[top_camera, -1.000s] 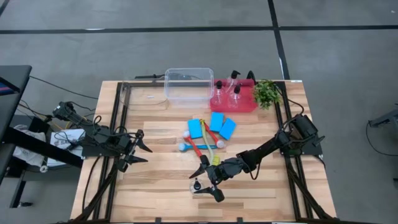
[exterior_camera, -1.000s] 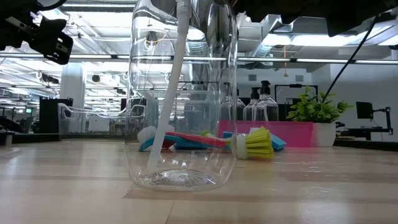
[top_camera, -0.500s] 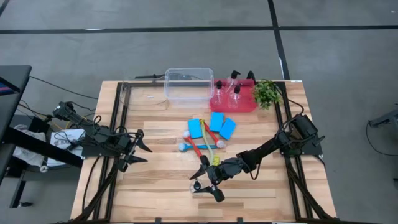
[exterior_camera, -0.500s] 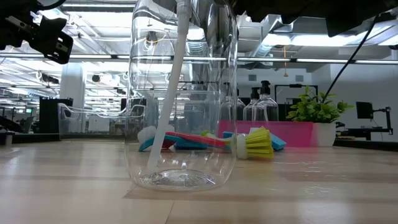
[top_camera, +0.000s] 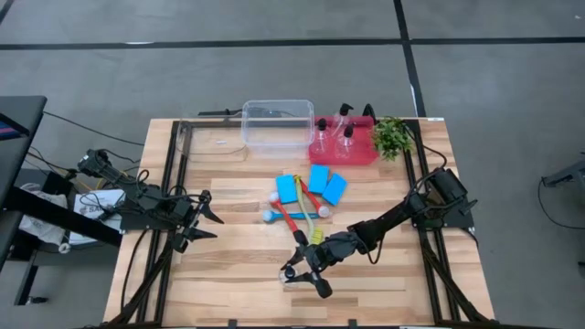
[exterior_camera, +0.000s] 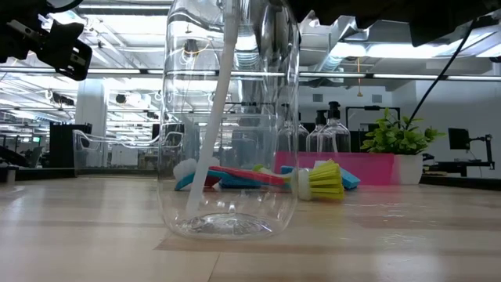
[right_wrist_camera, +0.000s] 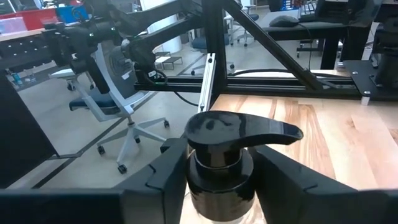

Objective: Pick & Place Kitchen Sink Supplies
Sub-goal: Put the transparent bottle into the red bin

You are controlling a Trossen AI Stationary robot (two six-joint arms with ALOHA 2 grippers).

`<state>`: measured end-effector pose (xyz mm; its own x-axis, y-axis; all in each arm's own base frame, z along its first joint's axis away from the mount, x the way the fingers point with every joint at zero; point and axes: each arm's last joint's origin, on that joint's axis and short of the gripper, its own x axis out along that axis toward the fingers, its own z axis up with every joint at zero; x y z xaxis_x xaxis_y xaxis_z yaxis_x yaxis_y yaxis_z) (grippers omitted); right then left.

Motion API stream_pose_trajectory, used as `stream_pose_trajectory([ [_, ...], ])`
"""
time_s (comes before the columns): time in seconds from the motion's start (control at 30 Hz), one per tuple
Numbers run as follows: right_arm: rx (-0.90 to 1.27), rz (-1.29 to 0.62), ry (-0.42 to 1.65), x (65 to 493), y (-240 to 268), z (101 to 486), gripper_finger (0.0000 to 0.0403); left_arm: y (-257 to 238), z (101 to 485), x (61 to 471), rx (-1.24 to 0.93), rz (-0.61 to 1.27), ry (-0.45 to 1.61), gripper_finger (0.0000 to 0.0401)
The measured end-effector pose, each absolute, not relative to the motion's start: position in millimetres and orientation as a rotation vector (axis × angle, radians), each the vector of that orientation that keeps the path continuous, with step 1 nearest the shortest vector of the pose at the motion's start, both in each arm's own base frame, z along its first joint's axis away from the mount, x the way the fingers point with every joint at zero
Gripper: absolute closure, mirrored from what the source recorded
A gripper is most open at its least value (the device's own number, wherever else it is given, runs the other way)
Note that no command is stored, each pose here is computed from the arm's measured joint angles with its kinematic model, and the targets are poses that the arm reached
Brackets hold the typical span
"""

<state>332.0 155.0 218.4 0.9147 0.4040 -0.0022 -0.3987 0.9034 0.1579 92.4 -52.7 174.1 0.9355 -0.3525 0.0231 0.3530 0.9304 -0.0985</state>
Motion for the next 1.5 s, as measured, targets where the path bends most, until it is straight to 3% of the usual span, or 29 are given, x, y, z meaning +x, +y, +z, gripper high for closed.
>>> stream_pose_trajectory([
  [0.2, 0.156, 0.415, 0.033, 332, 155, 219, 0.027, -53, 174, 92, -0.102, -0.361, -0.005, 0.0199],
  [0.5, 0.156, 0.425, 0.037, 330, 158, 218, 0.0241, -53, 174, 92, -0.102, -0.361, -0.005, 0.0199],
  [0.77, 0.21, 0.429, 0.027, 327, 158, 226, 0.0275, -53, 174, 92, -0.102, -0.361, -0.005, 0.0199],
  [0.93, 0.216, 0.431, 0.01, 324, 156, 234, 0.026, -53, 174, 92, -0.103, -0.361, -0.007, 0.0199],
  [1.1, 0.217, 0.438, -0.004, 314, 154, 252, 0.0243, -53, 175, 92, -0.105, -0.361, -0.012, 0.0199],
  [1.37, 0.193, 0.429, 0.06, 286, 140, 288, 0.0286, -53, 174, 93, -0.103, -0.361, -0.007, 0.0199],
  [1.5, 0.164, 0.402, 0.073, 267, 129, 306, 0.0278, -53, 174, 93, -0.103, -0.361, -0.008, 0.0199],
])
